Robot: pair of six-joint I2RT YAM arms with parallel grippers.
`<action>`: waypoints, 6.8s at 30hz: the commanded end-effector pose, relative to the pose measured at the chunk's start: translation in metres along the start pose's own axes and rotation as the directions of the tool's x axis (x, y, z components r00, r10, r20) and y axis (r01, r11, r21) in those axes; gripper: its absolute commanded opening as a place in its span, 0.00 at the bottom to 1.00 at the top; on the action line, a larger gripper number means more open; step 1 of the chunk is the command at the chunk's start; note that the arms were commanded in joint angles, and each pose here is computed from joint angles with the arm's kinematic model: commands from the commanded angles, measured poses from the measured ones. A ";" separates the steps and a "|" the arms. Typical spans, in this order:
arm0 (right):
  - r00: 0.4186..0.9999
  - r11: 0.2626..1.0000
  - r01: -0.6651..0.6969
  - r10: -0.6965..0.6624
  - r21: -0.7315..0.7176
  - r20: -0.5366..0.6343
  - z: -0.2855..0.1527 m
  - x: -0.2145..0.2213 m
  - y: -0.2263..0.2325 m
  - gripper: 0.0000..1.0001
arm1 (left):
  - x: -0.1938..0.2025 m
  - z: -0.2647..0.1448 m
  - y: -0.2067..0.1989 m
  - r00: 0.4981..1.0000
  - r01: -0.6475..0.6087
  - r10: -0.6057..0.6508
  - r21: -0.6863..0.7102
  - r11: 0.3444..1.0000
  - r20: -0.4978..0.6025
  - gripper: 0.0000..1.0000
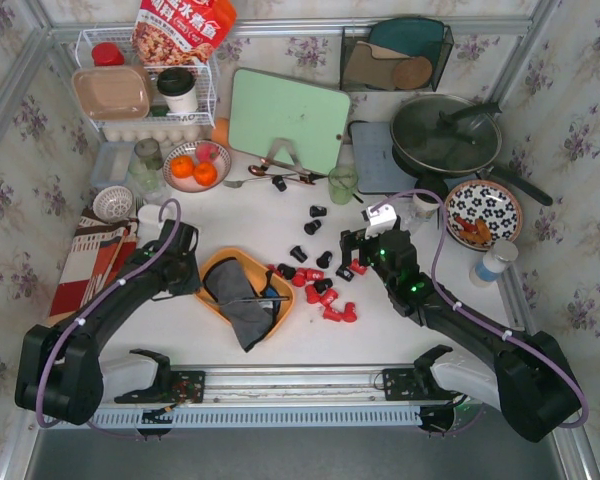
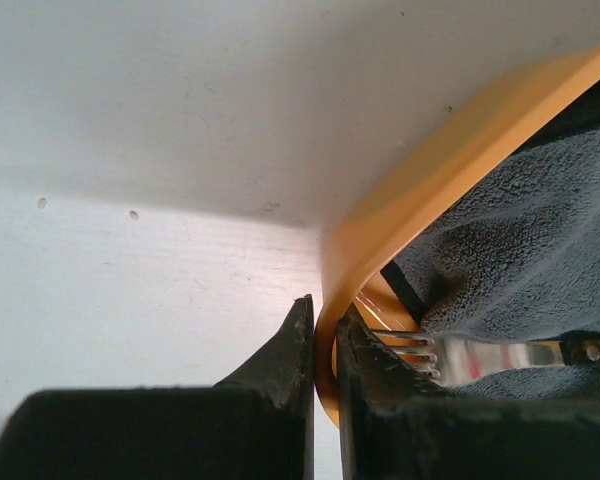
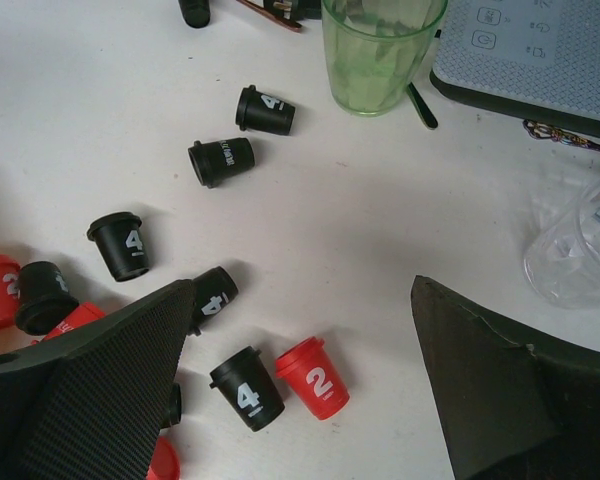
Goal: Mix the coffee capsules in the storage basket
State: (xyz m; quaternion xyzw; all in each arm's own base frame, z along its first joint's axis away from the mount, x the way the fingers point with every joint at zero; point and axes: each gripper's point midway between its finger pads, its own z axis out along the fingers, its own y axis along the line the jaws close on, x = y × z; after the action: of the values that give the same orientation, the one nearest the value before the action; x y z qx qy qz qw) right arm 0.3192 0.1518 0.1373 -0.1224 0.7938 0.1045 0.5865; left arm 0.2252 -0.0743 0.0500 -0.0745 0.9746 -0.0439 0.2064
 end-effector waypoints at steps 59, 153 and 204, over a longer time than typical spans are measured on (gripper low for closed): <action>0.644 0.463 0.302 -0.743 -0.833 -0.180 -0.013 0.135 0.247 0.44 | -0.023 -0.030 0.004 0.966 0.048 -0.058 0.049 0.998 0.251 0.48; 0.994 0.736 -0.047 -0.032 -0.676 -0.104 -0.015 -0.028 0.295 0.00 | -0.067 -0.113 -0.135 0.815 -0.124 -0.281 0.626 0.770 0.507 0.29; 0.984 0.826 0.160 -0.179 -0.541 0.016 -0.040 0.018 0.208 0.75 | -0.087 -0.019 0.138 0.951 -0.022 -0.073 -0.299 0.954 -0.301 0.03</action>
State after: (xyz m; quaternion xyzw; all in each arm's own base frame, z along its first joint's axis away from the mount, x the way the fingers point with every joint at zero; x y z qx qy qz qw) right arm 0.2048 0.3371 0.1222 -0.3831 0.7346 0.2653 0.4931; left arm 0.2863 0.0708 0.0885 -0.1391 0.9858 0.0741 0.0575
